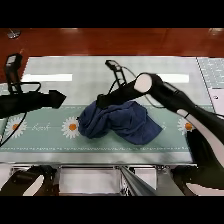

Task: Fold the shirts.

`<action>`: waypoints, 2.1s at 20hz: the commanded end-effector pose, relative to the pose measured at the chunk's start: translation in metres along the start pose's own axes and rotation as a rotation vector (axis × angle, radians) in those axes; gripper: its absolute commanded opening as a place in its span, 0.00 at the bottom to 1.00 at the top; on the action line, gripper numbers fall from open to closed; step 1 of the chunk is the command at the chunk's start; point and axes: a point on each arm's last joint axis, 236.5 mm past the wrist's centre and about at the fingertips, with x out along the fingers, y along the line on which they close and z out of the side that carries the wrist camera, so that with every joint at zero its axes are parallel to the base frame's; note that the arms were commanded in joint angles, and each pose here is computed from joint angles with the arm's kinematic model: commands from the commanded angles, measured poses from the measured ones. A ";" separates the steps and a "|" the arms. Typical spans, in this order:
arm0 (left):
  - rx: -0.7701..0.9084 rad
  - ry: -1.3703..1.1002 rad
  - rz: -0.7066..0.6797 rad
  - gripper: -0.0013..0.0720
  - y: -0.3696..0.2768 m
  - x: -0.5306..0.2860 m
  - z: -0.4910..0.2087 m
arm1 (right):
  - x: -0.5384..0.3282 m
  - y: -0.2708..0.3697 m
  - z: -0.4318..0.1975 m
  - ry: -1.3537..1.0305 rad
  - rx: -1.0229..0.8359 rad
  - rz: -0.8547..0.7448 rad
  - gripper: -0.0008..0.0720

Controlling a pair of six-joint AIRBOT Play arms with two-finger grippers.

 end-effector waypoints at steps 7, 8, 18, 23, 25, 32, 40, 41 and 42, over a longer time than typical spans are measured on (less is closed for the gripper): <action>-0.308 0.457 -0.195 0.97 -0.017 0.058 -0.137 | -0.268 -0.266 -0.115 -0.224 0.601 -0.708 0.87; -0.347 0.441 -0.259 0.97 -0.027 0.065 -0.145 | -0.254 -0.267 -0.139 -0.288 0.677 -0.650 0.87; -0.478 0.415 -0.331 0.97 -0.054 0.100 -0.174 | -0.147 -0.198 -0.217 -0.271 0.801 -0.241 0.87; -0.465 0.385 -0.302 0.69 -0.059 0.132 -0.172 | -0.142 -0.188 -0.228 -0.204 0.786 -0.223 0.87; -0.378 0.377 -0.353 0.06 -0.070 0.130 -0.162 | -0.135 -0.185 -0.237 -0.152 0.746 -0.239 0.87; -0.324 0.332 -0.415 0.06 -0.088 0.123 -0.127 | -0.110 -0.173 -0.225 -0.163 0.722 -0.223 0.87; -0.315 0.345 -0.427 0.07 -0.091 0.120 -0.130 | -0.043 -0.141 -0.244 0.085 0.752 -0.116 0.87; -0.316 0.346 -0.428 0.07 -0.091 0.120 -0.130 | -0.037 -0.139 -0.240 0.078 0.753 -0.101 0.87; -0.316 0.345 -0.427 0.07 -0.091 0.120 -0.130 | -0.032 -0.139 -0.236 0.067 0.768 -0.090 0.87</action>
